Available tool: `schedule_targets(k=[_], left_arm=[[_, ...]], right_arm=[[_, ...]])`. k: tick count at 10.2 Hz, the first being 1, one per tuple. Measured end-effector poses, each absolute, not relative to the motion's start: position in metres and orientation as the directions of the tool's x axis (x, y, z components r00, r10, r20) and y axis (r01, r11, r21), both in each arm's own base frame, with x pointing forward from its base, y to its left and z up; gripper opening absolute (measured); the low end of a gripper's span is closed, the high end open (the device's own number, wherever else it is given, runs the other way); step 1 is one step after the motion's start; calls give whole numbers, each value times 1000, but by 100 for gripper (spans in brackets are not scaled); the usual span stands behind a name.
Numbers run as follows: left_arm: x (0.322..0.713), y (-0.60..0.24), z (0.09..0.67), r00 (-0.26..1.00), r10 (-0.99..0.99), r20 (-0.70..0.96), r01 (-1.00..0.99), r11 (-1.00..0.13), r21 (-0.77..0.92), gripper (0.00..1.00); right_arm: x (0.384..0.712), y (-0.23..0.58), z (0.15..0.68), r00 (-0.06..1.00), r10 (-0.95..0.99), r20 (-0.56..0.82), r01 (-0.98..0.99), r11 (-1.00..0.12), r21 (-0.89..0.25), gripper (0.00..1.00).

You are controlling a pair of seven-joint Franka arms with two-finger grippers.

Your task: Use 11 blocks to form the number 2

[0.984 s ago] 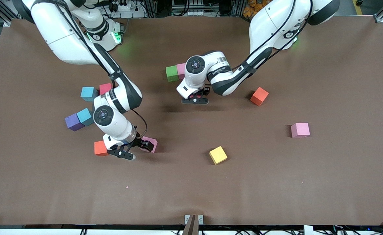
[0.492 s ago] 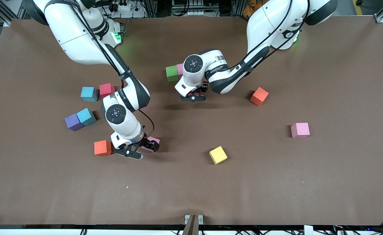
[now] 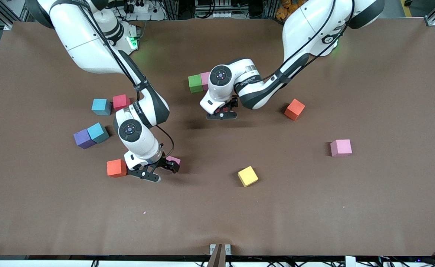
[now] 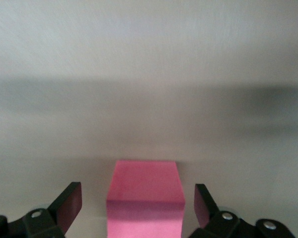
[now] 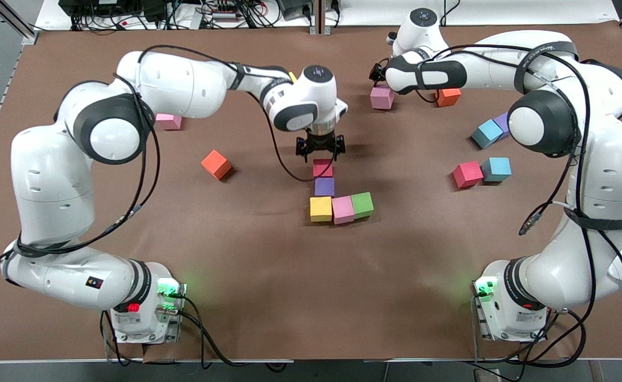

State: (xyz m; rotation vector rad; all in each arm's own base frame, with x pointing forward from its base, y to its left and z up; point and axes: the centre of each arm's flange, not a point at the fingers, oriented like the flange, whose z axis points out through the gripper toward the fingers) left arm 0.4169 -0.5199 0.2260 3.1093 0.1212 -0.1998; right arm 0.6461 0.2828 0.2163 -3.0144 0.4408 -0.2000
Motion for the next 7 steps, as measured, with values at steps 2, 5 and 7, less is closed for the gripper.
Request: schedule_targets(k=[2, 5, 7], left_arm=[[457, -505, 259, 980, 179, -85, 183, -982, 36, 100], [541, -430, 287, 934, 355, -43, 357, -932, 66, 100], [594, -359, 303, 882, 471, -18, 470, -879, 81, 100]], right_arm=[[646, 283, 217, 950, -290, 116, -279, -955, -106, 100], [647, 284, 220, 953, -289, 90, -282, -956, -81, 100], [648, 285, 224, 953, -289, 86, -283, -956, -77, 100]])
